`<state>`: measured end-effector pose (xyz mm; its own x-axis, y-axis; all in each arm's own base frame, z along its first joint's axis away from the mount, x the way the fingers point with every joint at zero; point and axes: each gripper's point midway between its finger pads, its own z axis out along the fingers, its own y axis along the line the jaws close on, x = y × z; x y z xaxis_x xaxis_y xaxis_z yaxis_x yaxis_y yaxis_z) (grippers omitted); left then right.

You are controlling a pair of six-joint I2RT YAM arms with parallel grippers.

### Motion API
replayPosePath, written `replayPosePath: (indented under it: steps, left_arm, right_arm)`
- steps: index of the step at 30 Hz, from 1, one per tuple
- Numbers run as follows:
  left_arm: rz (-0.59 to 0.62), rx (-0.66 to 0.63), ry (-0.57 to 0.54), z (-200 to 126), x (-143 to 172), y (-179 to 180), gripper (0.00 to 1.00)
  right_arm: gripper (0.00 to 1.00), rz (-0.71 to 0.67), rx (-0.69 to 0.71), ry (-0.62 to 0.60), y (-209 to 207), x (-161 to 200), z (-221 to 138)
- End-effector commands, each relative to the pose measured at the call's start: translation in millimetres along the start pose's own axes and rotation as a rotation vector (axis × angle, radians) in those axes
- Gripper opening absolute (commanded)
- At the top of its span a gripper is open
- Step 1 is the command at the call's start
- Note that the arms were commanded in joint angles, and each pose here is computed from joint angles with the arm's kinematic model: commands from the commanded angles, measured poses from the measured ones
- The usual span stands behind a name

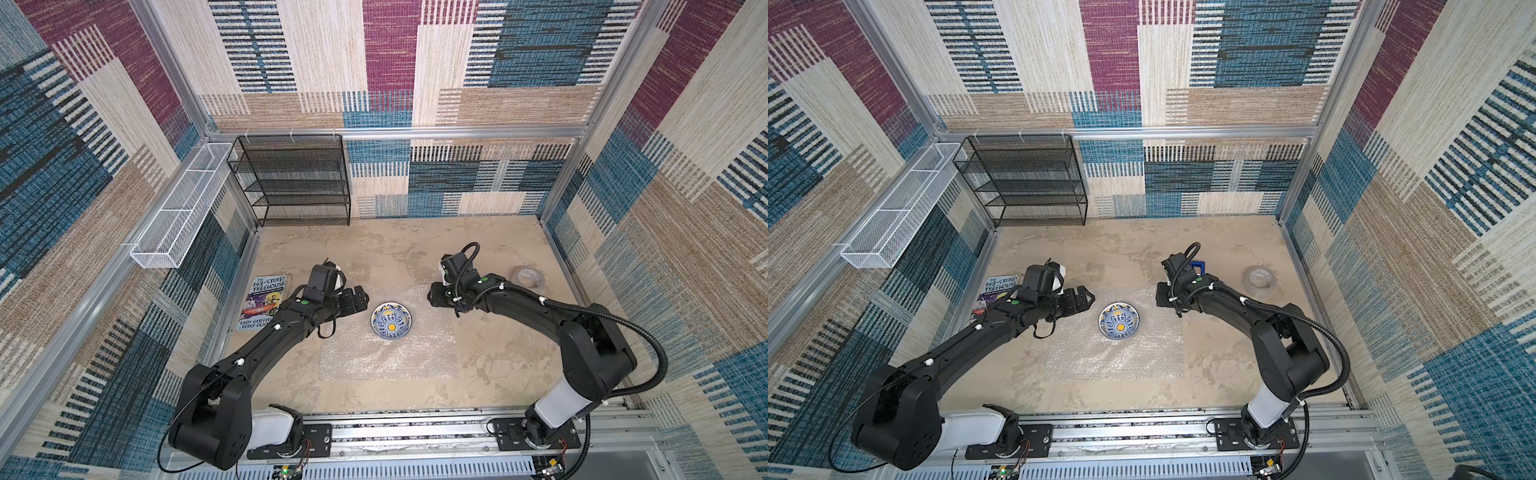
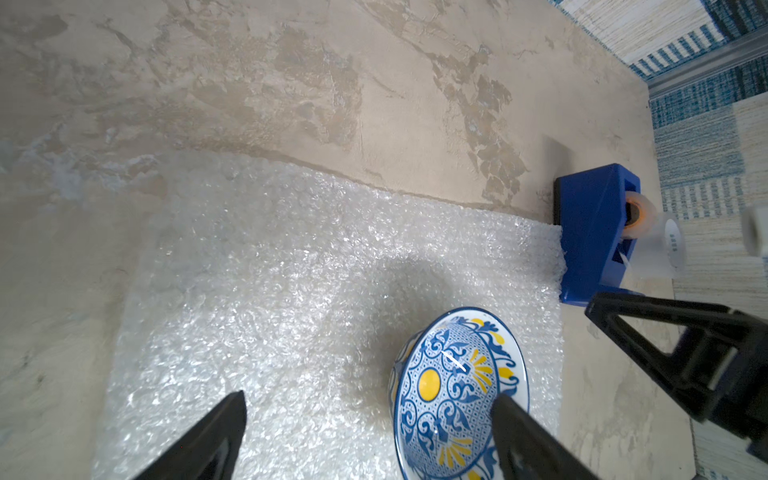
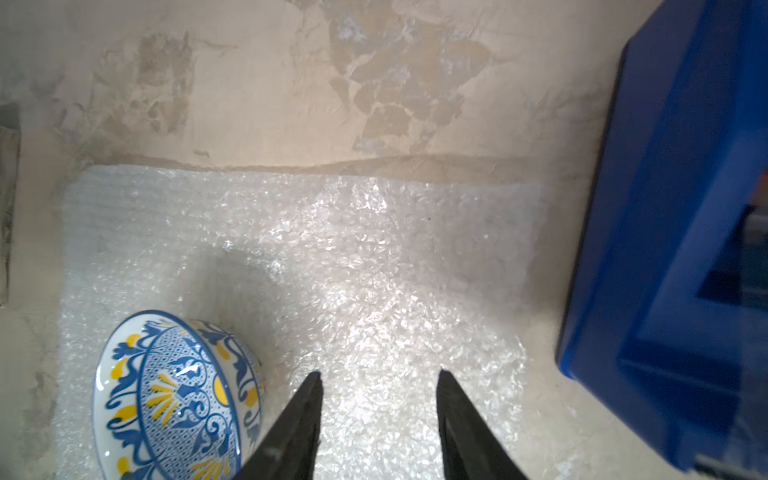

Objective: Wrap bowls in bubble wrap
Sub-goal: Place the bowl on the bubble wrap, then wrap the bowl in bubble wrap.

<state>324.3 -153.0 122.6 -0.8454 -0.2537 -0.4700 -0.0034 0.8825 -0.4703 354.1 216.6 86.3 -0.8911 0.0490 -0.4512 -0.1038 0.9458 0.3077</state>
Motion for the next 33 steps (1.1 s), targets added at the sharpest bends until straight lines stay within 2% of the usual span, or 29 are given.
replayPosePath:
  steps: [1, 7, 19, 26, 33]
  left_arm:
    - [0.041, 0.01, 0.002, 2, 2, -3, 0.96]
    - [0.044, 0.006, 0.008, 5, 0, -5, 0.95]
    - [0.051, -0.009, 0.015, 8, -1, -4, 0.96]
    - [0.054, -0.015, 0.004, 6, -2, -2, 0.95]
    - [0.058, -0.025, -0.001, 6, 1, 1, 0.96]
  right_arm:
    - [0.47, -0.018, 0.082, -0.042, -16, -14, 10]
    - [0.48, 0.001, 0.248, -0.026, -44, -16, 32]
    - [0.54, 0.039, 0.318, -0.05, -57, -18, 42]
    - [0.55, 0.062, 0.221, -0.087, -44, -28, 51]
    - [0.51, 0.1, 0.037, -0.112, -29, -37, 44]
